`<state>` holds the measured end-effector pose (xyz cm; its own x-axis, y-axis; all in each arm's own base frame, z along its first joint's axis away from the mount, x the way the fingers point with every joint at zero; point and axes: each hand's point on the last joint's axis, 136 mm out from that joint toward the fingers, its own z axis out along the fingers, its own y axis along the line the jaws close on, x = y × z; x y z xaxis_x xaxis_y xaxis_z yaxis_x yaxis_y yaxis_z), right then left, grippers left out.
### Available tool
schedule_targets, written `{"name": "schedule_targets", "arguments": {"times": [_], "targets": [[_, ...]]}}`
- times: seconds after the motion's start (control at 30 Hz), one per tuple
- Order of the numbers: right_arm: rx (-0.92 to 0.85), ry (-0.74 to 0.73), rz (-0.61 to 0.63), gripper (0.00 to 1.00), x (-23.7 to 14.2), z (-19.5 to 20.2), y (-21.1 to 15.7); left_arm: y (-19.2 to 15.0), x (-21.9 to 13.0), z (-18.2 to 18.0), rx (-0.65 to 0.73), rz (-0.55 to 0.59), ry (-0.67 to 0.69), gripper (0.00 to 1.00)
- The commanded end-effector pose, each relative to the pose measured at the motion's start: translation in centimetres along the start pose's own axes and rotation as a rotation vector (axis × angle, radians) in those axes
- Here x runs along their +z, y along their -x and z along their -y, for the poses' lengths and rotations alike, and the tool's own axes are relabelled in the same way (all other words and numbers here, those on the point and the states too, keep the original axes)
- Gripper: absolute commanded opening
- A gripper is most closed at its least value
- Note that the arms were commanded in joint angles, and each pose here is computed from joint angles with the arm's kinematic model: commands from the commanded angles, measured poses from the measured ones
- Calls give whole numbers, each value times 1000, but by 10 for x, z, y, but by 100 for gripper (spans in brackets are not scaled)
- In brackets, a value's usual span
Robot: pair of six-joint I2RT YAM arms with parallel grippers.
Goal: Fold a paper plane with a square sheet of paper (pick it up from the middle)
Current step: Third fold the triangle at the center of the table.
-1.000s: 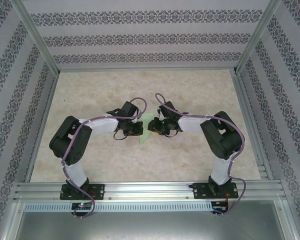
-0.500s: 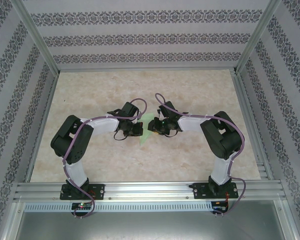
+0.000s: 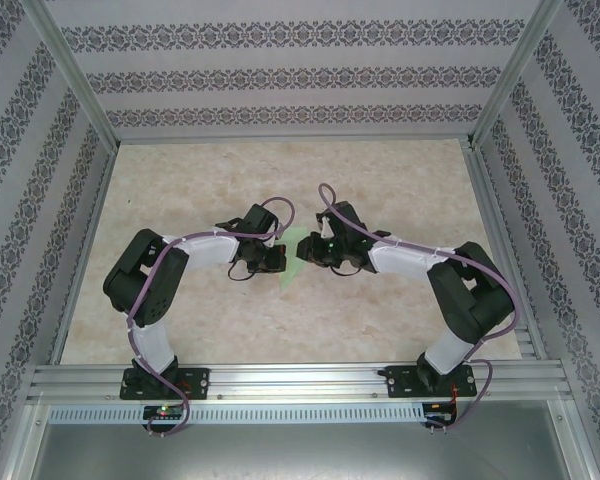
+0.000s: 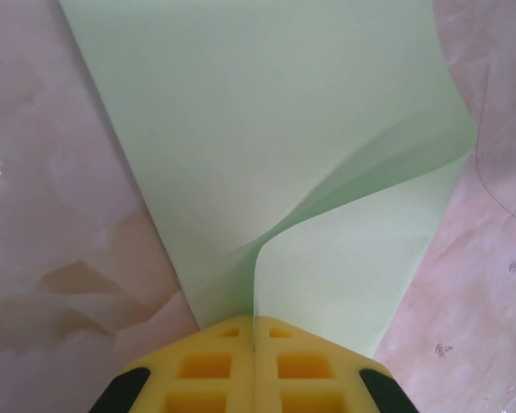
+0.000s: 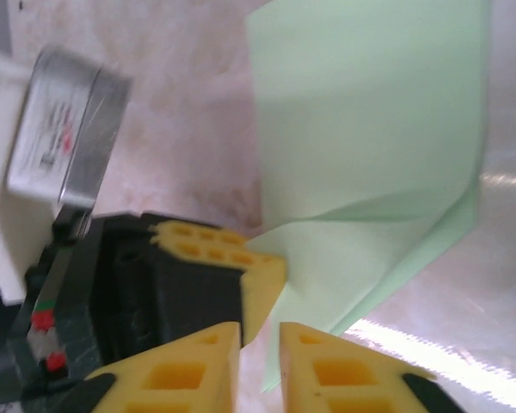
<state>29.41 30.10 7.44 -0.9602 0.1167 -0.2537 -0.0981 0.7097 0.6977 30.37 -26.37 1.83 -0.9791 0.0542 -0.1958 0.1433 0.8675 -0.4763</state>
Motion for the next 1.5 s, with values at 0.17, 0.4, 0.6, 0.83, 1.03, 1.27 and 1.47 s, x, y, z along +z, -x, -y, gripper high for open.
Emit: {"name": "schedule_targets", "arguments": {"times": [0.17,0.4,0.6,0.83,1.03,1.27,1.47], "targets": [[42,69,-58,2,34,-14,-47,-11,11,-20,-24,-39,64,2],[55,32,-84,0,47,-4,-58,-10,9,-21,-25,-32,73,0],[59,10,-100,0,54,4,-62,-9,6,-25,-25,-17,95,0],[54,8,-141,0,61,7,-70,-8,4,-25,-23,-11,104,0],[21,45,-116,0,50,-9,-64,-6,3,-25,-22,-6,107,0],[36,25,-175,1,60,0,-80,-6,4,-25,-28,-7,102,0],[28,29,-127,1,48,-3,-66,-7,3,-25,-22,-8,108,0]]}}
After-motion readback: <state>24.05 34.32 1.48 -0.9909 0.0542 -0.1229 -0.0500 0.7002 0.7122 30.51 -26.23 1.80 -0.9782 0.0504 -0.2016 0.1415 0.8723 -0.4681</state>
